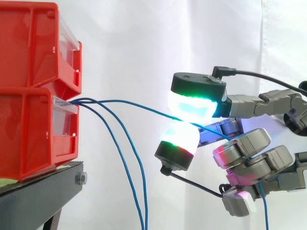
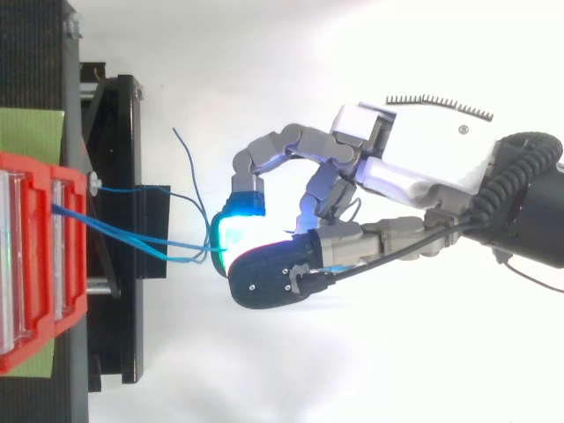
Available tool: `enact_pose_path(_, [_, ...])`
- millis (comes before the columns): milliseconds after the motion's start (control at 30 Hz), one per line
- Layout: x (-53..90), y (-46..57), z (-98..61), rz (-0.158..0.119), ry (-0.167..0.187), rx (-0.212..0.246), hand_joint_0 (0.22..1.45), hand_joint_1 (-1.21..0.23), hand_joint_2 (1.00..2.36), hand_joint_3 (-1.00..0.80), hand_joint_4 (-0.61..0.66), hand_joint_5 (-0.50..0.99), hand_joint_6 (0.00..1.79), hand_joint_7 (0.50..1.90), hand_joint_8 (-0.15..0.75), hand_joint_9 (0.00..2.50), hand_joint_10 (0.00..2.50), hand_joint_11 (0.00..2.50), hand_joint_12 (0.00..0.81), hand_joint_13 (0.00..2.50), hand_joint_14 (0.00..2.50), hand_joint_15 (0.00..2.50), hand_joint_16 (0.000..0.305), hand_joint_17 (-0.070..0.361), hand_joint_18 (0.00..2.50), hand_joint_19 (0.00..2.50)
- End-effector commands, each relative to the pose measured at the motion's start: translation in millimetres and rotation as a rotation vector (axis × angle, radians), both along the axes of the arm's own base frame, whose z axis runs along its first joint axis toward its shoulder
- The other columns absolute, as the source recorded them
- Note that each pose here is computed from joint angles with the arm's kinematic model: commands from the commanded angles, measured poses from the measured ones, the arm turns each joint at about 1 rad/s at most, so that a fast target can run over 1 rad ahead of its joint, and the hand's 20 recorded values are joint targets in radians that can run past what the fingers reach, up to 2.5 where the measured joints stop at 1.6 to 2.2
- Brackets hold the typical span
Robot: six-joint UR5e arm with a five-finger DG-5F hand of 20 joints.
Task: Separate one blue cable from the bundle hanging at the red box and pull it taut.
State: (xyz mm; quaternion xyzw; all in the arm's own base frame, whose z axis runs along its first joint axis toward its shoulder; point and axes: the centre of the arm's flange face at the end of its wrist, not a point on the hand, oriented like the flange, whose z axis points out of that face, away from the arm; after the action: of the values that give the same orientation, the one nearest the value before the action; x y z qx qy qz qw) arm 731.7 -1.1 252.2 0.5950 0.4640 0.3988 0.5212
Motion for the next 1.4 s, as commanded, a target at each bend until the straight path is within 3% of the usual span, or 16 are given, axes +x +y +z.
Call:
enact_pose_path(0, [0.2,0.2,0.2,0.000,-0.002,-0.001,0.60,-0.55,1.01,-0.11,0.10,-0.10,0.93,1.27,0.365,1.30,0.58,1.53,0.393,1.32,0.91,1.47,0.065,0.146,1.13,0.90])
enact_pose_path(433, [0.3,0.5,0.2,0.003,-0.002,0.001,0.60,-0.61,1.01,-0.06,0.10,-0.10,0.92,1.28,0.360,1.30,0.59,1.50,0.391,1.32,0.87,1.48,0.064,0.144,1.13,0.91])
enact_pose_path(1367, [0.3,0.5,0.2,0.003,-0.002,0.000,0.61,-0.55,1.01,-0.11,0.11,-0.11,0.93,1.26,0.376,1.27,0.58,1.54,0.401,1.34,0.78,1.50,0.064,0.145,1.14,0.94])
